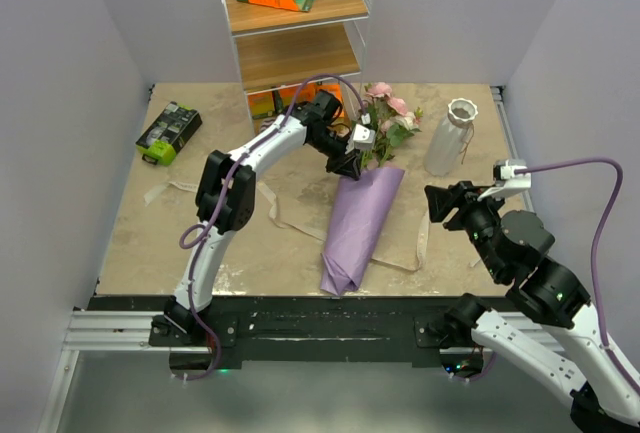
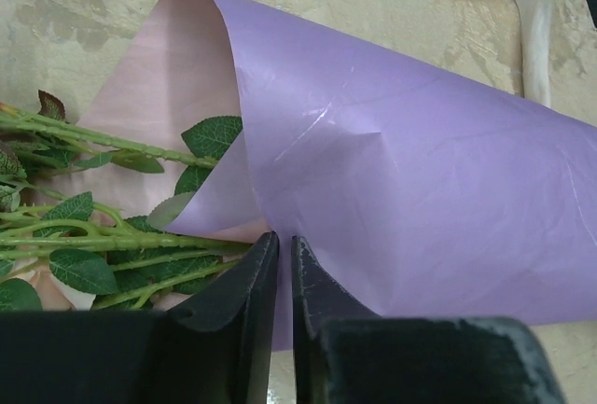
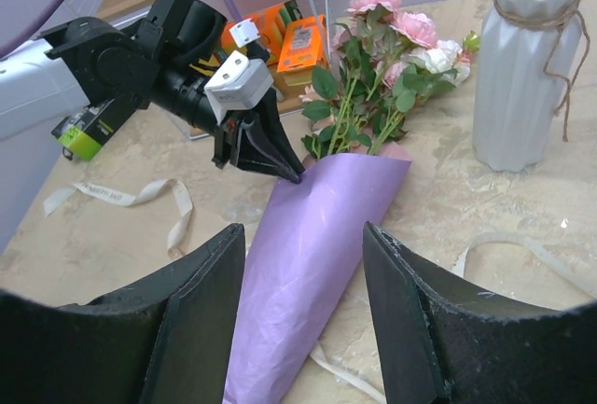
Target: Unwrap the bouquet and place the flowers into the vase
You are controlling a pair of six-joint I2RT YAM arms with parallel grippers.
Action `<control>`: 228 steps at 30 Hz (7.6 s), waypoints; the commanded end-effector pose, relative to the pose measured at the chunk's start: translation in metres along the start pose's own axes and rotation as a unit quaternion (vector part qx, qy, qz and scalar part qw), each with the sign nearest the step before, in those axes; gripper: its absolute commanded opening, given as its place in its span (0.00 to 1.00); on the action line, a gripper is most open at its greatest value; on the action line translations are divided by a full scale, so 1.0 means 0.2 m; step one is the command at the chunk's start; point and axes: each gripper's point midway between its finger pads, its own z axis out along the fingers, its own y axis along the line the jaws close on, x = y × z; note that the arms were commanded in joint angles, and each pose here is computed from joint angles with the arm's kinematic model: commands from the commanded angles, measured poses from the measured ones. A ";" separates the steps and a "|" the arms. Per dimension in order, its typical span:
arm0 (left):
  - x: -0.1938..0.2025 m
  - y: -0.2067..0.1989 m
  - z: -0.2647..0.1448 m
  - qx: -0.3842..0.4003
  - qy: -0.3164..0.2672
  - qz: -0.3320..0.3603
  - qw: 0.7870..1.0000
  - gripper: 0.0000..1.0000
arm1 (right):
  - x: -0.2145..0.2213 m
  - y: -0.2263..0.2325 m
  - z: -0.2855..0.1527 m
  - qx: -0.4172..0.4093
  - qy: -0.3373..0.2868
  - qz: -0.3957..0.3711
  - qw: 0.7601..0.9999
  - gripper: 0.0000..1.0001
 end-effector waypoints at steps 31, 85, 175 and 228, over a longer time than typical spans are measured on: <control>-0.86 -0.30 -0.33 -0.027 -0.137 0.039 0.989 0.10 | -0.09 0.05 -0.02 -0.019 -0.028 0.031 0.999 0.55; 0.32 -0.48 -1.26 -0.350 0.002 -0.259 0.900 0.99 | 1.21 0.64 0.13 0.079 0.202 -0.408 0.887 0.76; 0.23 -0.48 -1.27 -0.336 -0.016 -0.247 0.909 0.99 | 0.90 0.52 0.26 0.205 0.027 -0.337 0.918 0.30; -0.51 -0.63 -1.34 -0.342 -0.072 -0.123 0.929 0.99 | 0.81 0.25 0.09 0.183 0.201 0.014 0.962 0.80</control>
